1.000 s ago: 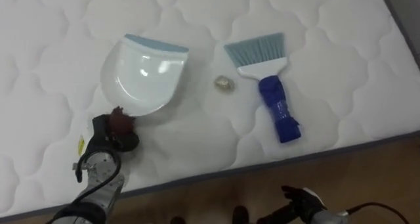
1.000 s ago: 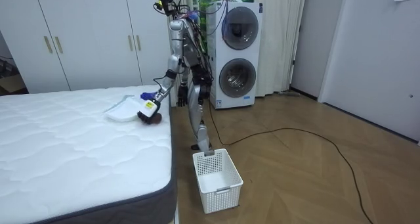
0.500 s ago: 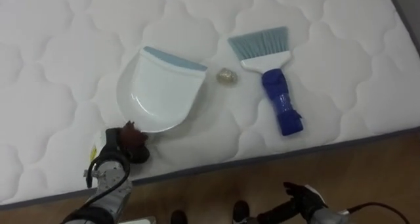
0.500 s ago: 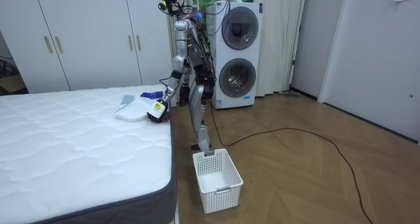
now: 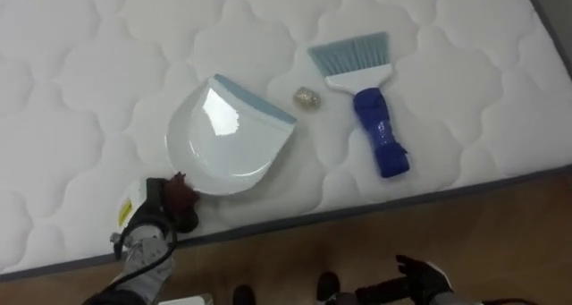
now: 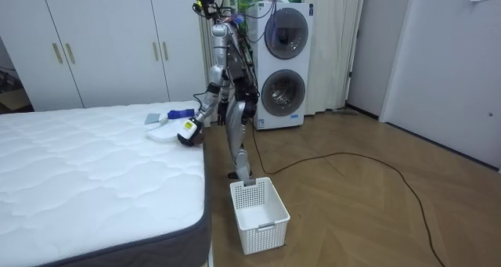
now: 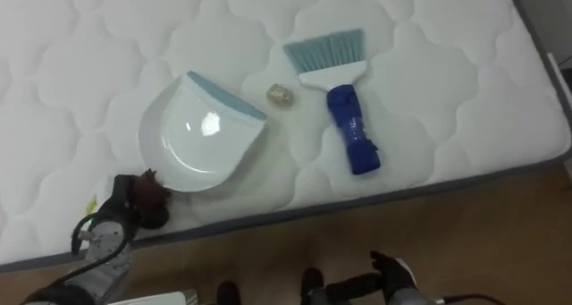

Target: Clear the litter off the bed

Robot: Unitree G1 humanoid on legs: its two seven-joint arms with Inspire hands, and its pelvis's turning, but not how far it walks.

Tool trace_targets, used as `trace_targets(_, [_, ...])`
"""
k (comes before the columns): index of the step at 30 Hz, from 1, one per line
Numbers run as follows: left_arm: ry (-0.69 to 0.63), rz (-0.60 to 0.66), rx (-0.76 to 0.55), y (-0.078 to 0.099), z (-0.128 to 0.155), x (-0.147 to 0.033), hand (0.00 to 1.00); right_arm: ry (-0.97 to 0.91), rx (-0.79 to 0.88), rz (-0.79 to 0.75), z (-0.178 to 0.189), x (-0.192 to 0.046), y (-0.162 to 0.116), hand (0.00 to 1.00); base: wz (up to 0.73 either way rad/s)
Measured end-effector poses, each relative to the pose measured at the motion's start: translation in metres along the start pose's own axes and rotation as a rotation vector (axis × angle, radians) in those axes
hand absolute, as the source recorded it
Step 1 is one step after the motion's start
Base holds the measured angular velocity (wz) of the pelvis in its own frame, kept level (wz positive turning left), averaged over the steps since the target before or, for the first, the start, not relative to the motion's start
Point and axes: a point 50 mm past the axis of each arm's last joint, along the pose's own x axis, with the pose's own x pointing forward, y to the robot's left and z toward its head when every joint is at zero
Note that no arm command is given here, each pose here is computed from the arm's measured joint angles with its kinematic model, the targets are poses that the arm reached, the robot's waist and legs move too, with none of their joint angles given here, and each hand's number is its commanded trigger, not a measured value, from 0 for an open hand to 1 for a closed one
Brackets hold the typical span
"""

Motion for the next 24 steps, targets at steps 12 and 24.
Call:
trace_targets(12, [-0.056,0.188,0.268,0.024,-0.023,-0.003,1.0,-0.171,0.535,-0.24,0.048,-0.003,-0.051,0.0,-0.02])
trace_targets(24, [-0.076,0.254,0.349,0.033,-0.029,-0.002,1.0,-0.515,0.474,-0.359,0.145,-0.029,-0.06,0.0,-0.06])
